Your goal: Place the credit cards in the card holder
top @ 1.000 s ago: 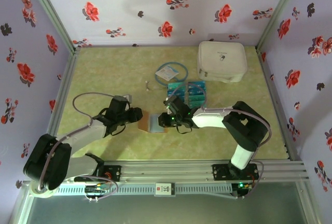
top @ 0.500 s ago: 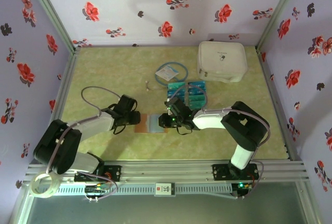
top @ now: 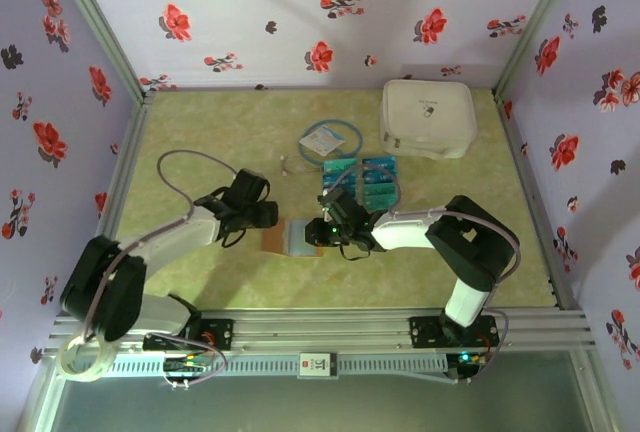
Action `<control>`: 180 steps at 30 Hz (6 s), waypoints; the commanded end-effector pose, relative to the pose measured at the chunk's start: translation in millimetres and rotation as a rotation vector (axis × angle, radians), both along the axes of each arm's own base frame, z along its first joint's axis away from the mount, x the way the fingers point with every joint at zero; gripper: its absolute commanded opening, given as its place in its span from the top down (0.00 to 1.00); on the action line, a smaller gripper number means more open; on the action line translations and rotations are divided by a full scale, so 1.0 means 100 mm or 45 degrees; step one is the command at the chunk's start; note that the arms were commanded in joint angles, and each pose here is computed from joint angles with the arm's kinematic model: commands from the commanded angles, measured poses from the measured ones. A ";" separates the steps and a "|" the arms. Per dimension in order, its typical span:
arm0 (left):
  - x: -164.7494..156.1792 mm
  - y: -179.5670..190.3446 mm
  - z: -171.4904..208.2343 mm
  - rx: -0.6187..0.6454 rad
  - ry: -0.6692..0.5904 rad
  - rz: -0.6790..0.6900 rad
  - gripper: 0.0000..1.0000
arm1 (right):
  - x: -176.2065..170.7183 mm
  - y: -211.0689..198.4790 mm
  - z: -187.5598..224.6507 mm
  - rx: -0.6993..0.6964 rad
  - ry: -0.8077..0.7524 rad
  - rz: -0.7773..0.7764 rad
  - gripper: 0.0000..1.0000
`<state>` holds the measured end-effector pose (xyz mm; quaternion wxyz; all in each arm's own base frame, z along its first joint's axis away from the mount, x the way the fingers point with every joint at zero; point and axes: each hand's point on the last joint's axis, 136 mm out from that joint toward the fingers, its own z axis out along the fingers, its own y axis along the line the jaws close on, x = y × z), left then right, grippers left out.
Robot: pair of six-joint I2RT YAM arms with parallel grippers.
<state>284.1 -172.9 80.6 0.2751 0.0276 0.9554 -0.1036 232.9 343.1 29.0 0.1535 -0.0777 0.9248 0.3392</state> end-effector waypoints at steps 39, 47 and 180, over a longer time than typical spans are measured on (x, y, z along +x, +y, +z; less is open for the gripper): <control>-0.29 -0.34 -0.41 -0.484 0.046 0.033 0.35 | 0.03 -0.21 -0.06 -0.033 0.024 -0.051 0.81; -0.21 -0.34 -0.23 -0.446 0.020 0.003 0.32 | 0.12 -0.15 0.25 -0.028 -0.020 -0.036 0.78; -0.56 -0.36 -0.37 -0.034 0.008 -0.252 0.36 | 0.31 0.10 0.23 -0.215 0.080 -0.088 0.70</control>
